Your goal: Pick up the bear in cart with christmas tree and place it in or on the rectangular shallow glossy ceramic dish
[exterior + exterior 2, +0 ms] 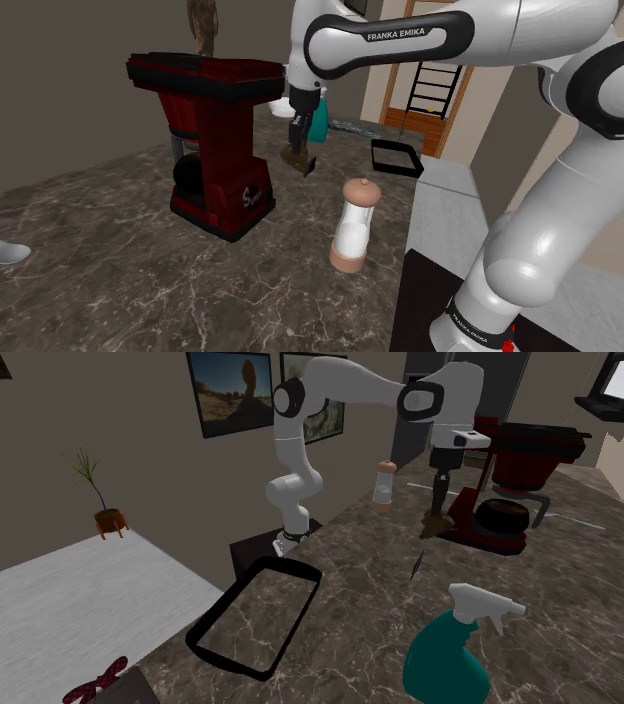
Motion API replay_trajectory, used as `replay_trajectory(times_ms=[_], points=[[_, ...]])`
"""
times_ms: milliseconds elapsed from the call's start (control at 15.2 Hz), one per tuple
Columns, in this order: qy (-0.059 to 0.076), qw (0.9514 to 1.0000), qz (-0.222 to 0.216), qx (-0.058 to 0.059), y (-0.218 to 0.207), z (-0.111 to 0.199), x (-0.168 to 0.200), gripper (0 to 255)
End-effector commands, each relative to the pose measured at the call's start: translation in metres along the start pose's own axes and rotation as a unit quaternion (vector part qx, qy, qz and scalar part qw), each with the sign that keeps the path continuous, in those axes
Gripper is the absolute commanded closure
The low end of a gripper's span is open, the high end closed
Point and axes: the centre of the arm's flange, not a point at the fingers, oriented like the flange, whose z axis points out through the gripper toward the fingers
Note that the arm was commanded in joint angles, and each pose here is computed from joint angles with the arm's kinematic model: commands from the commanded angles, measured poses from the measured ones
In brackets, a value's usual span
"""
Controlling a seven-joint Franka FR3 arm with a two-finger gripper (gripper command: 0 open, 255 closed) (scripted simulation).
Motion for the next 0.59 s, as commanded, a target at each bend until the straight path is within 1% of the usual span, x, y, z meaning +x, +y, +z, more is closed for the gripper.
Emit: replay_trajectory(times_ms=[0,66,528], points=[[0.000,1.0000,0.000,0.000,0.003,-0.009,0.001,255],[0.000,1.0000,0.000,0.000,0.003,-0.013,0.001,255],[0.000,1.0000,0.000,0.000,0.077,-0.004,-0.054,255]])
